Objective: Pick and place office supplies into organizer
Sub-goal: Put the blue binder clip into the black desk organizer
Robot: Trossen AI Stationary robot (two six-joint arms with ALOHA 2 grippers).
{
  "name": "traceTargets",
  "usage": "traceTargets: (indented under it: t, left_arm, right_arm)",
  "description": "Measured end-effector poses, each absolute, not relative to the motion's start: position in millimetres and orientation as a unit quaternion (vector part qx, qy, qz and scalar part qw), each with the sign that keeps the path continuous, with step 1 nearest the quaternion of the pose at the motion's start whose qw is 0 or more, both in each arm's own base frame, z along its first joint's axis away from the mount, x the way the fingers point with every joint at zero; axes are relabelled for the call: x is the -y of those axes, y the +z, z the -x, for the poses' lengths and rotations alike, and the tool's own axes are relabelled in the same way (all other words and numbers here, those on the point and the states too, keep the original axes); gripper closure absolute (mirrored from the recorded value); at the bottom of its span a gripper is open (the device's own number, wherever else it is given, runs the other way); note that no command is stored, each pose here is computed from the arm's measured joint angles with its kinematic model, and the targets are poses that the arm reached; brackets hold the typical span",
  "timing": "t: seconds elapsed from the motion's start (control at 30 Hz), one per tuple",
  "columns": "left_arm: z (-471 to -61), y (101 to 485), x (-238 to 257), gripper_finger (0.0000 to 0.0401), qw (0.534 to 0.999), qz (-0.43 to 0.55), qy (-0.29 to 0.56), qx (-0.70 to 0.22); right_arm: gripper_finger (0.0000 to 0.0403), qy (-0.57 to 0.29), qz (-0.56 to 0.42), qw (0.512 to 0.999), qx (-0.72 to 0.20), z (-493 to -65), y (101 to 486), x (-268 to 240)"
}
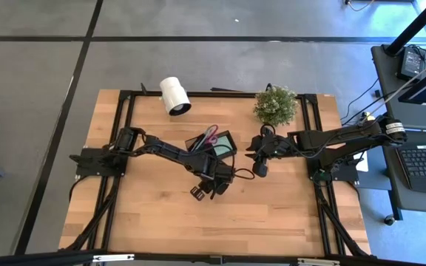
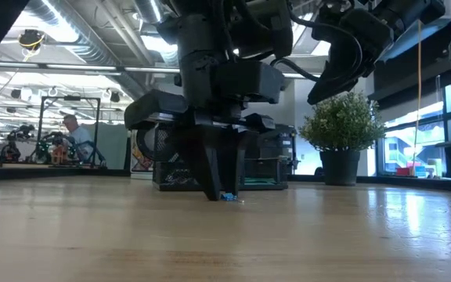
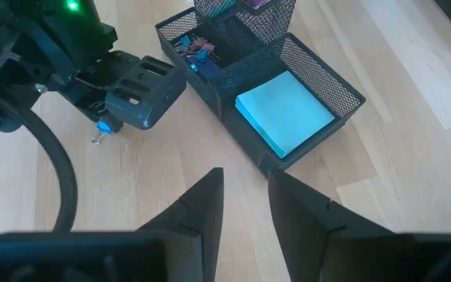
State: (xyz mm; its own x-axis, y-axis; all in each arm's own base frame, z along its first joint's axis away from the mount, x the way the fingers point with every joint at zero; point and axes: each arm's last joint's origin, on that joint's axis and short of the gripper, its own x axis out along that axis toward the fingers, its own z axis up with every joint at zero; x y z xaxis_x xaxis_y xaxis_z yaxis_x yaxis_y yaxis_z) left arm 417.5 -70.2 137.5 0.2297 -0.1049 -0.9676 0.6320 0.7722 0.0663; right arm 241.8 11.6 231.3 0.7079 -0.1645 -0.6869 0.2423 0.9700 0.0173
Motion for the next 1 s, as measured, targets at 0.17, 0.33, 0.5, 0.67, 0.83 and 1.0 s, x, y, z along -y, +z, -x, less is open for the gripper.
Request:
traceTargets:
  t: [0.17,0.33,0.5,0.67,0.83,1.0]
  left_arm:
    - [-418.5,138.0,70.6,0.0274,0.752,-0.233,-0.246,-0.566]
    - [-418.8,138.1,71.0,0.0274,0.751,-0.237,-0.261,-0.559]
    - [-418.8,138.0,71.0,0.0280,0.751,-0.237,-0.262,-0.559]
    - [-418.9,138.1,71.3,0.0310,0.751,-0.237,-0.263,-0.558]
    - [-418.9,138.2,71.6,0.0340,0.749,-0.243,-0.268,-0.556]
    - [-418.8,138.3,71.6,0.0349,0.749,-0.243,-0.268,-0.556]
  right_arm:
    - [0.0296,-0.110,-0.053,0.923,-0.366,-241.8,231.3,-11.7]
    - [0.0296,-0.110,-0.053,0.923,-0.366,-241.8,231.3,-11.6]
    - [0.0296,-0.110,-0.053,0.923,-0.366,-241.8,231.3,-11.7]
    - [0.0296,-0.110,-0.053,0.923,-0.366,-241.8,231.3,-11.7]
    - [0.0296,-0.110,-0.053,0.923,-0.366,-241.8,231.3,-11.7]
    - [0.0296,-0.110,-0.052,0.923,-0.366,-241.8,231.3,-11.7]
